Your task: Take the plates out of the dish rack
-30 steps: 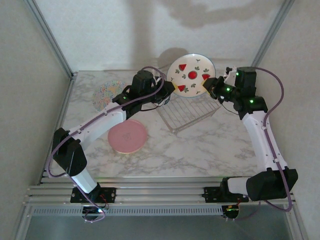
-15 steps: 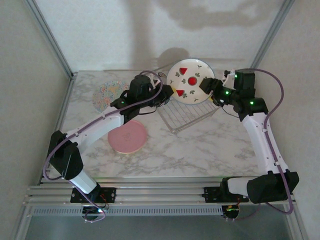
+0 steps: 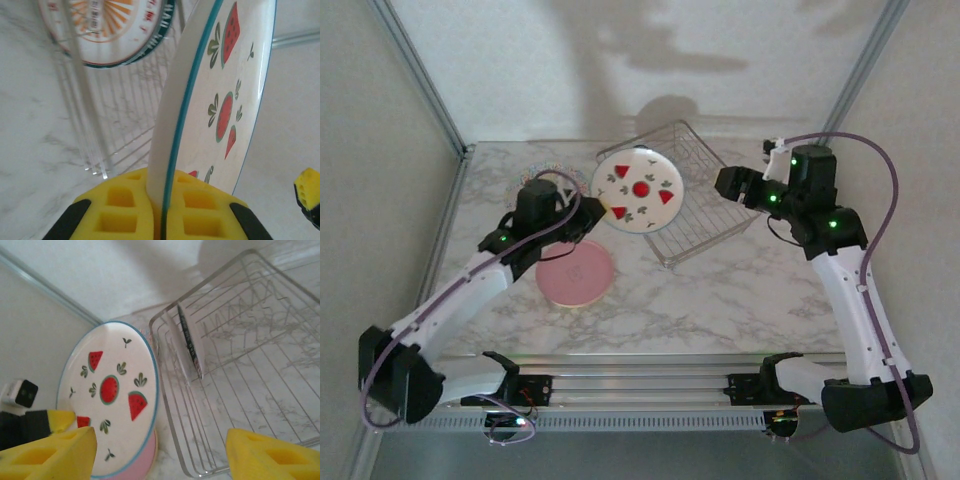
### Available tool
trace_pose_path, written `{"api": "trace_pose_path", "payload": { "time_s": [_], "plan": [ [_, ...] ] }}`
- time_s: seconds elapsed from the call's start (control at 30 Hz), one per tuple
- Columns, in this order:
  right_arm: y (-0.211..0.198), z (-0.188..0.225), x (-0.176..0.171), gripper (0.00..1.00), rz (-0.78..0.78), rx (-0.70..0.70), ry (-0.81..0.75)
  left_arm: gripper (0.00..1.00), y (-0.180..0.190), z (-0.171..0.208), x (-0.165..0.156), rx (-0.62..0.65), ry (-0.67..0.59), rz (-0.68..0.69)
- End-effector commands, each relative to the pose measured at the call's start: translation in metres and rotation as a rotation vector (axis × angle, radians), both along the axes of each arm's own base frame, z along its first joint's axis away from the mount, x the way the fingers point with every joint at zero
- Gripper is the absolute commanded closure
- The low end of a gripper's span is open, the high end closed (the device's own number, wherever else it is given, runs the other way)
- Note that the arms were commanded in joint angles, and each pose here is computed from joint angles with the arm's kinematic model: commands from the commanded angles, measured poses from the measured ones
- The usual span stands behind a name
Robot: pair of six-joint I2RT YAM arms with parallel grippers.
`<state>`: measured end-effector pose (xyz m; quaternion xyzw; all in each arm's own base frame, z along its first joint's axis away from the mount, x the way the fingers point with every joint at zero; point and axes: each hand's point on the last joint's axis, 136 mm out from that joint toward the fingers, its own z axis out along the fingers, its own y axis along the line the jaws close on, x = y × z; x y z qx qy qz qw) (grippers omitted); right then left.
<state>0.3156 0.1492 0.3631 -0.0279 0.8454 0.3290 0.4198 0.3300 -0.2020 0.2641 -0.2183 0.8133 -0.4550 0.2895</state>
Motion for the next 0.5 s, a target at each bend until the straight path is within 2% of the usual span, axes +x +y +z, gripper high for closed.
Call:
{"api": "trace_pose_path", "payload": {
  "time_s": [0.0, 0.33, 0.47],
  "plan": [
    [0.017, 0.005, -0.013, 0.3, 0.117, -0.115, -0.104, 1.0, 0.02, 0.022, -0.022, -0.068, -0.06, 0.007],
    [0.091, -0.025, -0.072, 0.25, 0.55, -0.29, -0.251, 1.0, 0.096, -0.068, -0.079, -0.002, 0.162, 0.244],
    [0.104, -0.042, -0.084, 0.25, 0.626, -0.364, -0.233, 1.0, 0.109, -0.097, -0.094, -0.011, 0.224, 0.317]
  ]
}}
